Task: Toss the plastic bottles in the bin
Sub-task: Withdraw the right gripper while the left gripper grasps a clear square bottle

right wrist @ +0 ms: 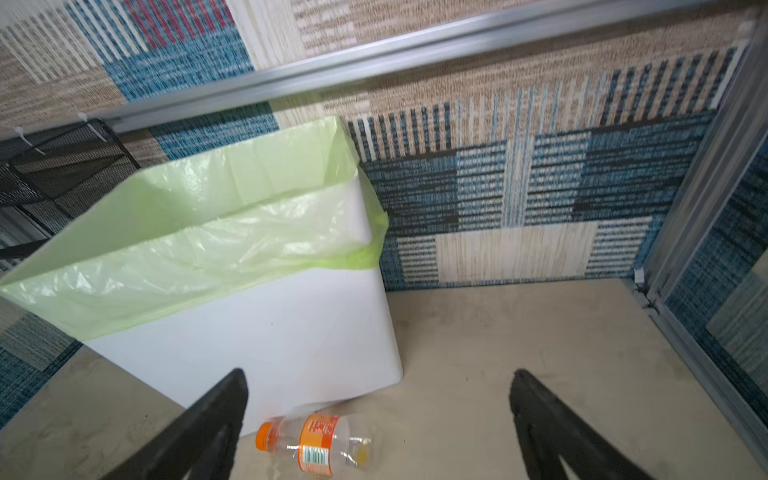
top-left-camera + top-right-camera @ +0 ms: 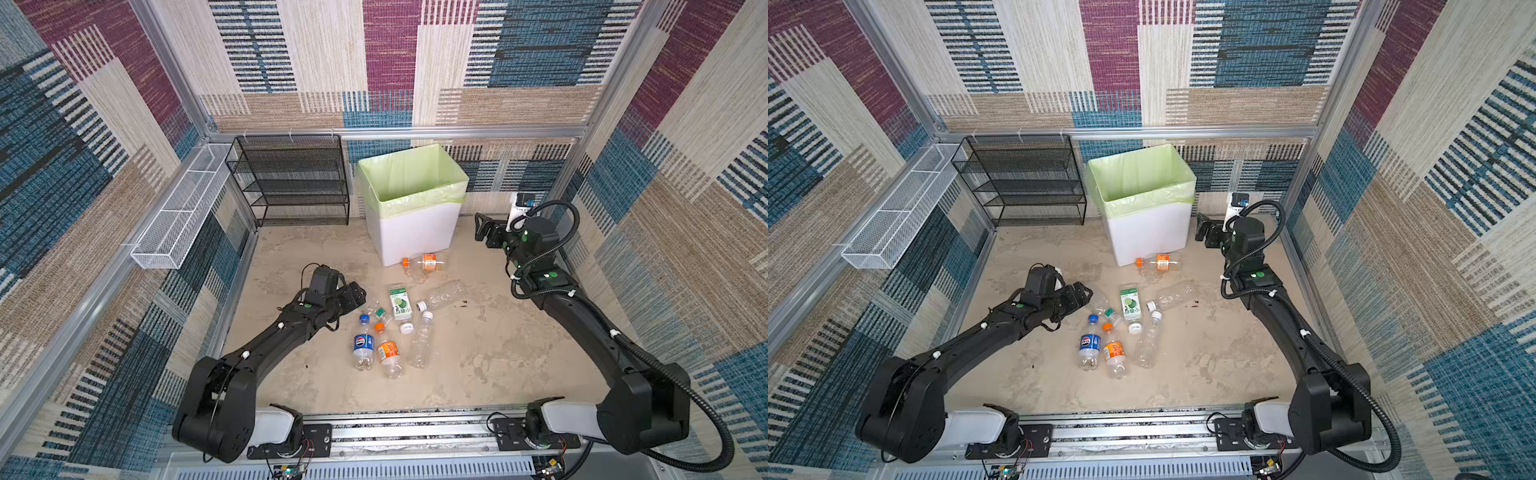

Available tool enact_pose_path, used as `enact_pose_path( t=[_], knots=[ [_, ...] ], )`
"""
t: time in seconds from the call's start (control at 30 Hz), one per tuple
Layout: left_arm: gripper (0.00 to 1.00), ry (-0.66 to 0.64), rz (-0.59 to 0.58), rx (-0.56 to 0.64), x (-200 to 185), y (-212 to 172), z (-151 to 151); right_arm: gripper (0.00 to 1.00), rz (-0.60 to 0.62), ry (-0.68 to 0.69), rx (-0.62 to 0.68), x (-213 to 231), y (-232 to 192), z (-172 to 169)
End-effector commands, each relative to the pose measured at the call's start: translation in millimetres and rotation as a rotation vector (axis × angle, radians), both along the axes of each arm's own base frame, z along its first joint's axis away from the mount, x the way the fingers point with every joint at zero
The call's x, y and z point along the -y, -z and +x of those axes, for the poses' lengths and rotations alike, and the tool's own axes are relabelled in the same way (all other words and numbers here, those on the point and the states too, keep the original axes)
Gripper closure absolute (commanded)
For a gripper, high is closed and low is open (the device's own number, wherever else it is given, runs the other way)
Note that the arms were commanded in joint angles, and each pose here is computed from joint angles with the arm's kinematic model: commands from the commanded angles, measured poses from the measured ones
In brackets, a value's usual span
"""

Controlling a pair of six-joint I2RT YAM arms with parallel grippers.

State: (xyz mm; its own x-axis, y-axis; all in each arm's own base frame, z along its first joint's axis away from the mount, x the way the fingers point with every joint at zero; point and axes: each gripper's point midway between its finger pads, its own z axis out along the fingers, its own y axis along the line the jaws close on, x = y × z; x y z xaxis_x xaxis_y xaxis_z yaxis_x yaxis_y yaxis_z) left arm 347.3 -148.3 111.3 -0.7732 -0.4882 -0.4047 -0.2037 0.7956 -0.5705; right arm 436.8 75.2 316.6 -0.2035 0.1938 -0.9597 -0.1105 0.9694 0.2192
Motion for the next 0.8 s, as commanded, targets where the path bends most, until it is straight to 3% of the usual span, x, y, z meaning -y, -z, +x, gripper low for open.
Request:
enact_pose_path(
  t=[0.0,0.37,0.77],
  knots=[
    [0.14,-0.031,-0.024,-0.035,4,0,8,0.01,0.049,0.005,-0.038,3,16,-9],
    [0.13,-0.027,-0.039,-0.162,24,32,34,0.01,0.060,0.023,-0.050,14,24,-17],
    [0.18,0.161,0.042,-0.216,49,53,67,0.01,0.067,0.066,-0.058,26,27,-22]
  ],
)
